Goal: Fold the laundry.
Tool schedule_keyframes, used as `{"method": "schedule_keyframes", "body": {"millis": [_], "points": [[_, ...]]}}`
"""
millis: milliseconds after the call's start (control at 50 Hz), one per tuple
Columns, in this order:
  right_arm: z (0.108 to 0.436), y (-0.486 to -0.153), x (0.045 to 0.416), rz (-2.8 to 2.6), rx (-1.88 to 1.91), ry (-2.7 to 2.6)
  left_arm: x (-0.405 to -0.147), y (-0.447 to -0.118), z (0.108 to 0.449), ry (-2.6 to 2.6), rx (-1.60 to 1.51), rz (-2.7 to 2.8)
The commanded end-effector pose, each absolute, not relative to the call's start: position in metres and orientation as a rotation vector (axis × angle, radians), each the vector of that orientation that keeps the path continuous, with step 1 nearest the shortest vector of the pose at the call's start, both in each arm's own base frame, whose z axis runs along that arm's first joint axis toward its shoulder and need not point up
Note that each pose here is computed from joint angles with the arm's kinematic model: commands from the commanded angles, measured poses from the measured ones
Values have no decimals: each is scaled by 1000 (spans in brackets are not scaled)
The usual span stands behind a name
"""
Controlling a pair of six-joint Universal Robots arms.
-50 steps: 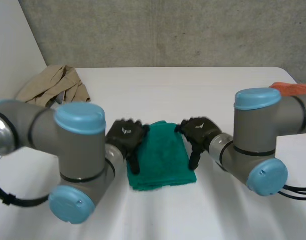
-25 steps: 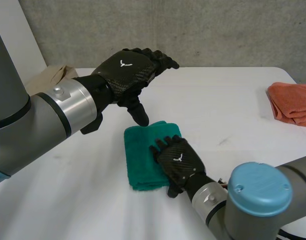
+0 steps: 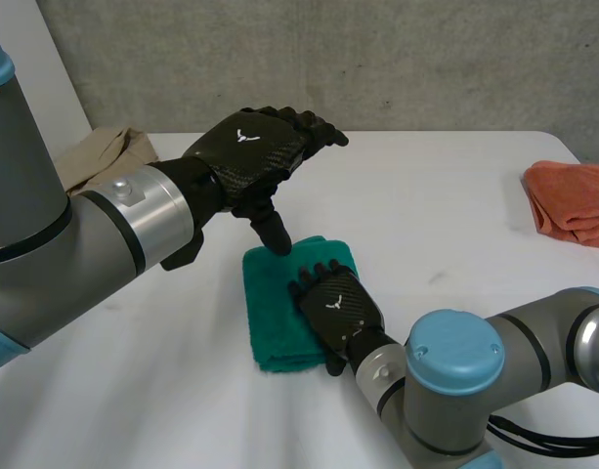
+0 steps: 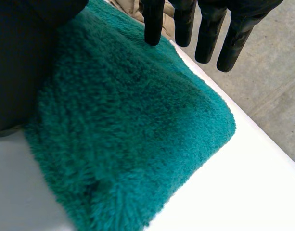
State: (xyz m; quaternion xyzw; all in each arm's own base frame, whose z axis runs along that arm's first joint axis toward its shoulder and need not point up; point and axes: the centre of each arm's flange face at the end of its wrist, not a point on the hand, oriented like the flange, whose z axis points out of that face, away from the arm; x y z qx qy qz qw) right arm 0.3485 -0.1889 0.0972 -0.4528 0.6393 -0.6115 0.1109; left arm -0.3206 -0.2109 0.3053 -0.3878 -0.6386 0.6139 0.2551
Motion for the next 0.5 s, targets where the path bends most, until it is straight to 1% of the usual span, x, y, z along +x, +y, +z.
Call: {"method": "schedule_keyframes", "body": {"millis": [20, 320, 420, 500], "points": [[101, -199, 357, -1834, -1304, 1861, -320, -210, 304, -1736, -1054, 1664], [102, -220, 375, -1885, -1275, 1824, -320, -209, 304, -1738, -1051, 1661], [110, -226, 379, -1914, -1254, 1797, -319, -210, 304, -1741, -1040, 1656], [123, -239, 373, -1958, -1216, 1796, -319, -210, 303, -1744, -1034, 1651]]}}
